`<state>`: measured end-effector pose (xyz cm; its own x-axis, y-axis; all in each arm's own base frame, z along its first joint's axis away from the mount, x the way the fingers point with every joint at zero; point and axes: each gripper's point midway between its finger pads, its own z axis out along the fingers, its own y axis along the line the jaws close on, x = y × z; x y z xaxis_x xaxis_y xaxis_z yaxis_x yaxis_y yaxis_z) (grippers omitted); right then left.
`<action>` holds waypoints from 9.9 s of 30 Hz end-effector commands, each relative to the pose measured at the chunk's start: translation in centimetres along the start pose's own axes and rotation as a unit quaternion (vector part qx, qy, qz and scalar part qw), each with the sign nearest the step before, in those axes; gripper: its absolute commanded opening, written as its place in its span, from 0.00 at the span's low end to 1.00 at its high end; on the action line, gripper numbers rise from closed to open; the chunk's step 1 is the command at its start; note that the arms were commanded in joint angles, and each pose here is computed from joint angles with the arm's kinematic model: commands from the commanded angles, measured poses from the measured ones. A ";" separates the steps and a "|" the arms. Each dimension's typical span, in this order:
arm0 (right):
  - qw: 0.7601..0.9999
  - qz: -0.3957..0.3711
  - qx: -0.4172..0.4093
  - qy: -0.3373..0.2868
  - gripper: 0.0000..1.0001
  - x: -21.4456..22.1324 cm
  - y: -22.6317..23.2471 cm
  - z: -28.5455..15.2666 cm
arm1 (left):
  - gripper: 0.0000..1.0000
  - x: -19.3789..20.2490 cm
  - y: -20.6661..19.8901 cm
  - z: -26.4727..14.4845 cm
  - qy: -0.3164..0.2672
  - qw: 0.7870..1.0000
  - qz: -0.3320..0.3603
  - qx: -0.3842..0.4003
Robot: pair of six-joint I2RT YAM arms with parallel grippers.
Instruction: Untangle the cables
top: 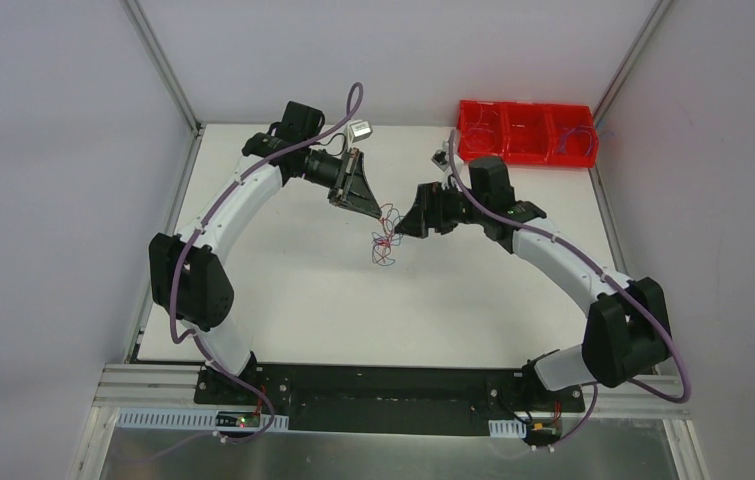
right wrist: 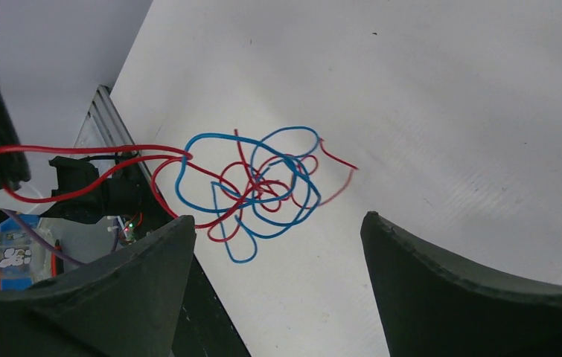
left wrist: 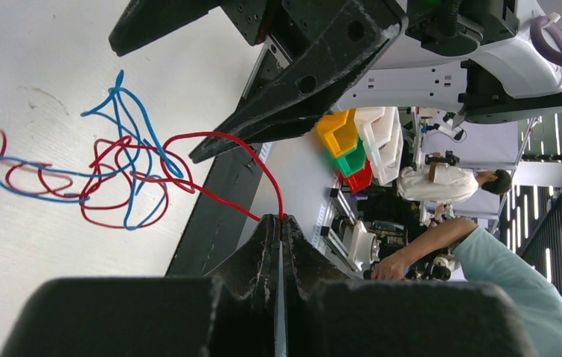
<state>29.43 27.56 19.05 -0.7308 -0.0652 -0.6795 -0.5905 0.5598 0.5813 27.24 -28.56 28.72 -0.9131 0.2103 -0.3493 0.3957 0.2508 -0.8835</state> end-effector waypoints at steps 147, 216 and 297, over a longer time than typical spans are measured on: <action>0.591 0.108 0.649 -0.467 0.00 -31.4 -38.6 -33.2 | 0.00 2.1 25.3 -1.0 0.023 0.952 -0.116 -0.282; 0.942 -0.123 0.228 0.215 0.64 6.0 -7.6 5.4 | 0.96 5.3 18.6 -9.5 -0.074 0.953 -0.075 -0.283; 0.501 0.563 0.275 -0.597 0.00 -27.9 -42.1 -14.4 | 0.96 0.1 19.7 -10.3 -0.031 0.957 -0.060 -0.282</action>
<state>69.23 -6.74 18.90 0.3824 0.9180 -0.1051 0.4365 -0.0792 0.8962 36.47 -14.03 14.32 -0.9545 0.0702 -0.2899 0.2432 0.7459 -0.6200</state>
